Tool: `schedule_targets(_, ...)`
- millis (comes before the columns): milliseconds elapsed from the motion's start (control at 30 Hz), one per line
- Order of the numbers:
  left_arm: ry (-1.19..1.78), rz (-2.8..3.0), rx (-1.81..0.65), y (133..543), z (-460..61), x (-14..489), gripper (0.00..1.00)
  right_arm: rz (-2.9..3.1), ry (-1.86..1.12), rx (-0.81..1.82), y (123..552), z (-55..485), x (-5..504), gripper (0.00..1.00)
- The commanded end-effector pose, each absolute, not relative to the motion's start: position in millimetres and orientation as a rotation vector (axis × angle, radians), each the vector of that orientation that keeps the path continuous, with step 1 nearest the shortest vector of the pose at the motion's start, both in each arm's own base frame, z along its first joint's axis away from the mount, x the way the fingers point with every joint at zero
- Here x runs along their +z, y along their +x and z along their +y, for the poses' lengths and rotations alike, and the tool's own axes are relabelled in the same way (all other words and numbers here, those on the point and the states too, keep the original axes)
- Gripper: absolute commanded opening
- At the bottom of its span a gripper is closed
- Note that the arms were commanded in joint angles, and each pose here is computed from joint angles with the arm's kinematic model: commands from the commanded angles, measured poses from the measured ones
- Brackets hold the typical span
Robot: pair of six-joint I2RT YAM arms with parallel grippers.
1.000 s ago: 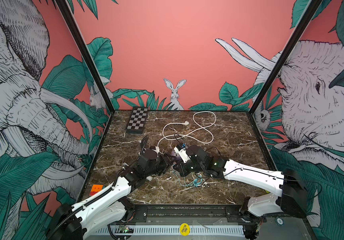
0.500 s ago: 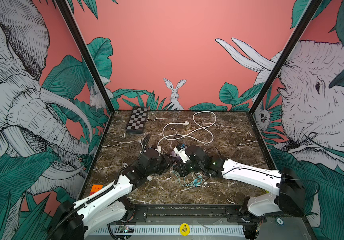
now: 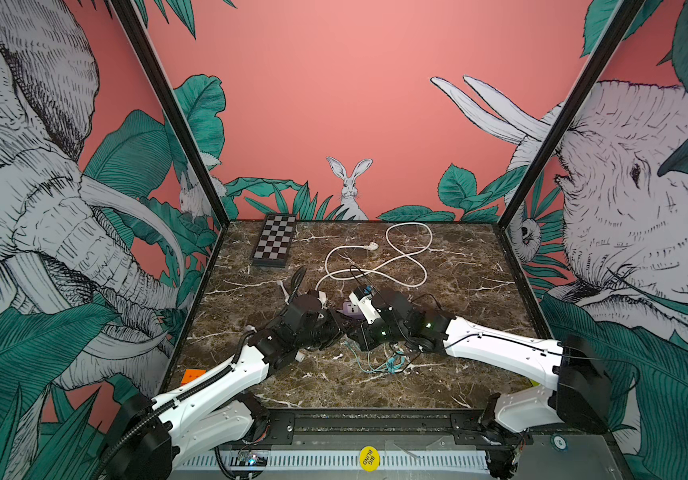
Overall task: Charge the electric toothbrush
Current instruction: Pick up the charging cable from the center of the board.
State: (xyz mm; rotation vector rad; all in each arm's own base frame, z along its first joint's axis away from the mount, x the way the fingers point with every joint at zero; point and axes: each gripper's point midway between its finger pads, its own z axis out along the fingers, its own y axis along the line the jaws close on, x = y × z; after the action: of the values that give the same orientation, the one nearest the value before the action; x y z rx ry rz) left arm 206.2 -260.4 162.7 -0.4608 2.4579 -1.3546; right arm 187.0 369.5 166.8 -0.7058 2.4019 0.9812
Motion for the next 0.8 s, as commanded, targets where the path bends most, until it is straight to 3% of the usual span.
schedule_targets(0,-0.425,2.459,-1.361,204.8,-263.6,170.9,0.24,2.391,-0.685,0.997,191.7,372.7,169.2,0.00)
schedule_targets(267,-0.424,2.470,-1.347,204.5,-263.3,167.9,0.16,2.392,-0.696,1.004,189.8,372.4,170.2,0.00)
schedule_targets(400,-0.428,2.473,-1.341,204.7,-262.9,166.7,0.07,2.381,-0.704,1.006,189.6,371.6,173.2,0.00)
schedule_targets(467,-0.435,2.479,-1.332,204.2,-261.9,165.1,0.01,2.373,-0.710,1.013,188.8,371.2,174.9,0.10)
schedule_targets(667,-0.551,2.473,-1.291,203.5,-248.6,156.6,0.00,2.300,-0.730,1.014,182.9,356.9,182.8,0.55)
schedule_targets(767,-0.686,2.435,-1.281,204.0,-236.6,149.6,0.00,2.198,-0.686,1.076,178.6,347.5,185.9,0.65)
